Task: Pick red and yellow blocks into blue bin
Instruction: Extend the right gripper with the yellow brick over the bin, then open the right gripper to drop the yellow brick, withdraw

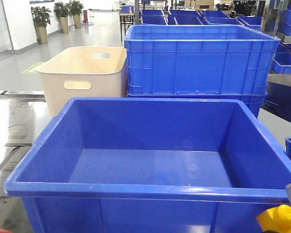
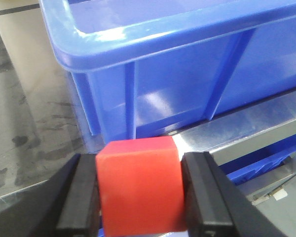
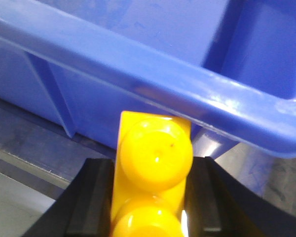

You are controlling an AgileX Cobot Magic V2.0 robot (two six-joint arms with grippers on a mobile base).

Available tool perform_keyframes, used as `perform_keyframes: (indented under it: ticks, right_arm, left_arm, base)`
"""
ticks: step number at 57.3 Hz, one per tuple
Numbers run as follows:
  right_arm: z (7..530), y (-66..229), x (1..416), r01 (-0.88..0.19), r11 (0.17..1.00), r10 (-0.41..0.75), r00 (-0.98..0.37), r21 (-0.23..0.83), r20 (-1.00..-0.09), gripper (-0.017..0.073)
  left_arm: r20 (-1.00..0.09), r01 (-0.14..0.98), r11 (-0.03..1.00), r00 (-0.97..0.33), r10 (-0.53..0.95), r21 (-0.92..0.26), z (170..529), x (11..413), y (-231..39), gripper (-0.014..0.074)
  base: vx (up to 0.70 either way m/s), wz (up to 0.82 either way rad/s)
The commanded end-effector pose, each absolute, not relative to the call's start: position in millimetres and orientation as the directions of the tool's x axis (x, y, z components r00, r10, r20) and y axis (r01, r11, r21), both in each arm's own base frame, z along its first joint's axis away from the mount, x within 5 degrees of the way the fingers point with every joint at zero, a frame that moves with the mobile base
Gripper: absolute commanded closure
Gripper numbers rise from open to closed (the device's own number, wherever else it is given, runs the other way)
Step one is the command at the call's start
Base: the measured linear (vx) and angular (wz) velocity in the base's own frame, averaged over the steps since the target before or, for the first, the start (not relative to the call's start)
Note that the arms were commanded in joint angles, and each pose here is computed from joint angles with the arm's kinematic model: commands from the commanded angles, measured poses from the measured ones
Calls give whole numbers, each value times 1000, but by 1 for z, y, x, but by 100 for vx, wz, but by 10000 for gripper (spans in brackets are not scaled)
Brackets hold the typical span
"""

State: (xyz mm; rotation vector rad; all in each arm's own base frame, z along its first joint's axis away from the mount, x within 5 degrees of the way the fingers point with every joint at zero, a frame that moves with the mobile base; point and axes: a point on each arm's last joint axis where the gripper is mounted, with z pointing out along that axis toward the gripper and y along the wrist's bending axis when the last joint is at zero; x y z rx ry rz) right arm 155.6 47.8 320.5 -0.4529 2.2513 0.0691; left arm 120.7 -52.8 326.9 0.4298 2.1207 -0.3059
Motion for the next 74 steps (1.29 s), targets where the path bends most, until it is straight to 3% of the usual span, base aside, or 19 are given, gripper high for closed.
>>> perform_keyframes:
  ticks: [1,12,26,50,65,74]
  right_arm:
    - [337,48,158,-341,933,-290,-513,-118,-808,328]
    - [336,48,157,-342,933,-287,-524,-111,-802,328]
    - [332,44,136,-349,935,-277,-622,-57,-732,328]
    - [409,35,94,-358,934,-159,-390,-10,-907,328]
    - [452,54,142,-413,906,-220,-277,-91,-936,328]
    - [456,71,196,-417,902,-245,-294,-107,-924,328]
  left_arm:
    - [-888,414,908,-439,141,-61,341,122,-54,359]
    - [-888,414,908,-439,141,-61,341,122,-54,359]
    - [-888,414,908,-439,141,-61,341,122,-54,359]
    - [-888,414,908,-439,141,-61,341,122,-54,359]
    - [-888,414,908,-439,141,-61,341,122,-54,359]
    - [-888,414,908,-439,141,-61,341,122,-54,359]
  base:
    - [0,0]
    - [0,0]
    - [0,0]
    - [0,0]
    - [0,0]
    - [0,0]
